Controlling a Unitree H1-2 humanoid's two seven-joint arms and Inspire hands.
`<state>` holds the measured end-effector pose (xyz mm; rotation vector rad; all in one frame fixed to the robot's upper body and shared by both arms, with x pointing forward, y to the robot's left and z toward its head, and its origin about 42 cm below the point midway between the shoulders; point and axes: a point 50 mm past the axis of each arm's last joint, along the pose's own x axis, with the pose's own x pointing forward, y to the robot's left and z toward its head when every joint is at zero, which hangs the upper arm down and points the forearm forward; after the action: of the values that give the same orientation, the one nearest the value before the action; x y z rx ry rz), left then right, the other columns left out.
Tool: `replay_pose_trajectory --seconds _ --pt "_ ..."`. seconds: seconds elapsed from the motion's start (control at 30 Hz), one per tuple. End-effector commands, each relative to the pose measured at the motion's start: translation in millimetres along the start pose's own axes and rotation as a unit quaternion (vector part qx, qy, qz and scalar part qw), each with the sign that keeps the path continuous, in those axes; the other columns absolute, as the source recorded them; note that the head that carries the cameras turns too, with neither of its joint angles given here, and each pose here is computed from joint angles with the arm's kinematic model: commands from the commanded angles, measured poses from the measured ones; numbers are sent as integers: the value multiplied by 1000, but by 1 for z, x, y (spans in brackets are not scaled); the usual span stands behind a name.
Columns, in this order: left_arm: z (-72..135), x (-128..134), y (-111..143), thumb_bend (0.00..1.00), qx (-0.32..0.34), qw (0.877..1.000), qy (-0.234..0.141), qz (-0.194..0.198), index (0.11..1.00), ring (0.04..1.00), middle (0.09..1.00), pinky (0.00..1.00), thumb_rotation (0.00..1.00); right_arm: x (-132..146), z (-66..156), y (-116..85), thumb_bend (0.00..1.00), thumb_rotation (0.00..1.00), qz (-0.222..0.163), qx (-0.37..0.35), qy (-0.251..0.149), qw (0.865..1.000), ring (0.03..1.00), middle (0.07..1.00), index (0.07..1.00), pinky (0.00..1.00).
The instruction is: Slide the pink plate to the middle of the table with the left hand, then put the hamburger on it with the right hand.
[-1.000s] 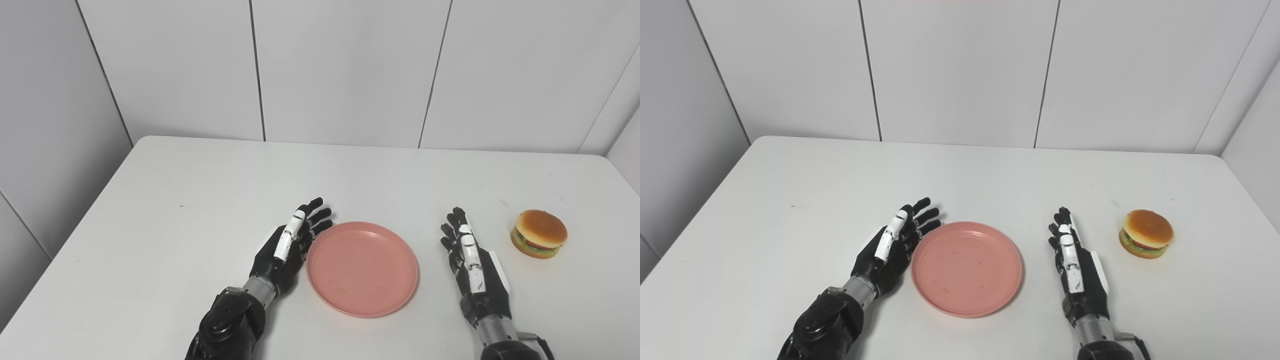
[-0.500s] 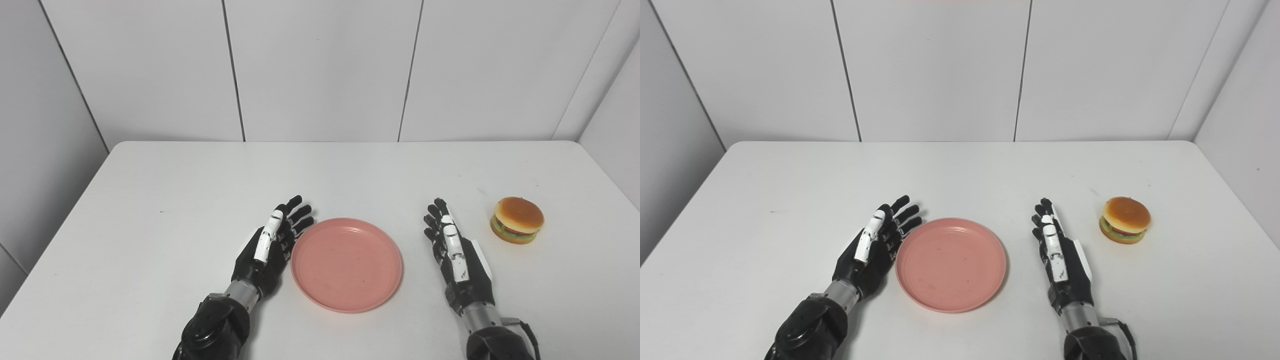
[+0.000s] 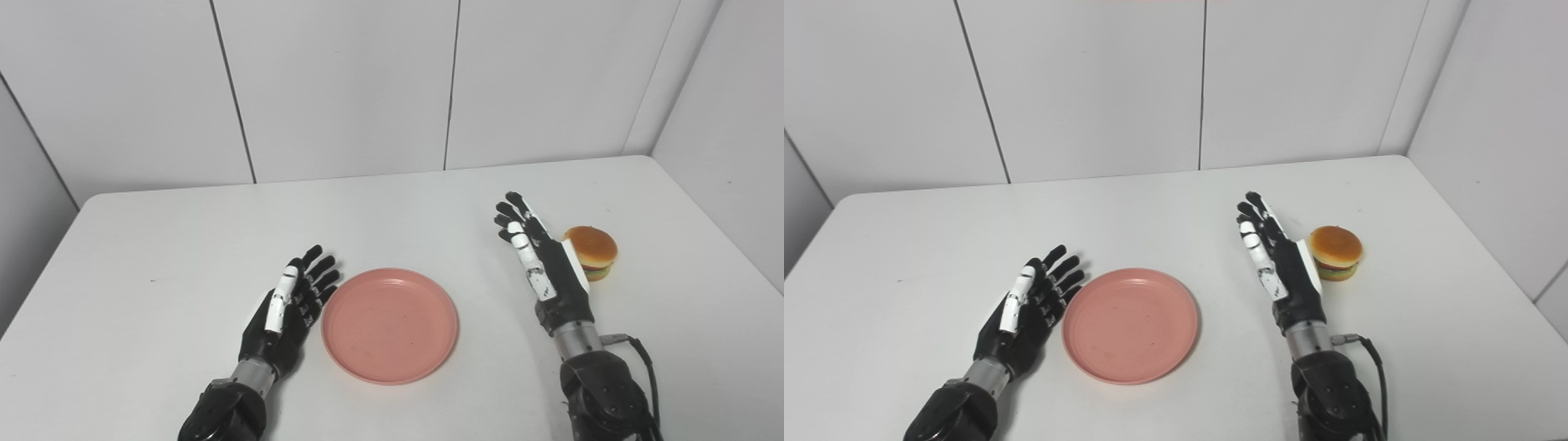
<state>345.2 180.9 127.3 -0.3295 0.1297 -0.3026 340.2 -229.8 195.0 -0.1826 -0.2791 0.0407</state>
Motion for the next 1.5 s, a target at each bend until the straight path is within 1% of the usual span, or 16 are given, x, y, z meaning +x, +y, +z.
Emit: replay_pose_trajectory --seconds 0.0,0.17,0.27,0.33,0.4,0.43,0.47,0.57,0.6,0.67,0.7,0.8,0.87,1.03,1.23,1.47 --pt "2 -1 9 351 3 1000 -7 -1 941 927 936 941 1000 15 34 -8 693 942 -11 -54 -56 997 860 881 905 862" --pt "-2 -3 17 347 2 1000 -9 -8 948 937 947 951 1000 21 53 -21 765 976 -27 -126 -87 988 830 859 891 810" --pt "-5 -3 20 345 -3 1000 -9 -9 948 938 948 950 1000 28 65 -35 746 980 -35 -184 -103 977 823 865 896 791" --pt "-6 -3 22 344 -7 1000 -10 -11 946 943 950 958 1000 31 70 -44 760 995 -42 -226 -107 967 818 866 903 742" --pt "-6 -3 23 347 -9 1000 -10 -10 938 939 943 954 1000 34 75 -50 793 1000 -48 -262 -110 958 825 865 909 729" --pt "-6 -3 24 347 -8 1000 -11 -8 937 939 943 954 1000 35 78 -56 794 1000 -50 -298 -118 946 825 865 910 729" --pt "-6 -3 25 350 -8 1000 -11 -7 935 935 938 950 1000 36 80 -60 799 978 -50 -323 -124 937 852 900 929 753" --pt "-6 -3 28 352 -14 1000 -11 -8 937 939 940 954 1000 40 86 -74 825 939 -57 -408 -121 903 889 944 955 785" --pt "-6 -3 28 353 -16 1000 -11 -8 936 939 940 956 1000 41 88 -77 849 885 -61 -427 -119 895 894 951 959 778" --pt "-7 -2 31 352 -22 1000 -10 -8 938 943 942 960 1000 45 92 -86 890 832 -63 -466 -106 876 908 963 971 783" --pt "-7 -2 32 352 -23 1000 -10 -9 938 943 943 961 1000 46 93 -88 921 817 -63 -476 -101 871 917 973 982 792" --pt "-7 -2 34 349 -25 1000 -9 -7 939 944 944 963 1000 51 97 -100 988 791 -65 -529 -70 843 926 994 998 789" --pt "-8 -2 36 348 -29 1000 -9 -8 944 948 949 972 1000 54 99 -107 999 767 -62 -552 -44 830 953 999 1000 838" --pt "-8 -1 38 348 -35 999 -8 -9 943 947 949 976 1000 61 90 -124 1000 743 -60 -572 13 818 964 1000 1000 889" --pt "-7 -2 39 343 -36 999 -9 -12 948 951 952 981 1000 64 72 -142 1000 757 -52 -593 56 801 972 1000 1000 903" --pt "-6 -3 41 347 -38 999 -7 -9 947 950 951 985 1000 61 56 -155 1000 779 -51 -592 97 799 975 1000 1000 909"
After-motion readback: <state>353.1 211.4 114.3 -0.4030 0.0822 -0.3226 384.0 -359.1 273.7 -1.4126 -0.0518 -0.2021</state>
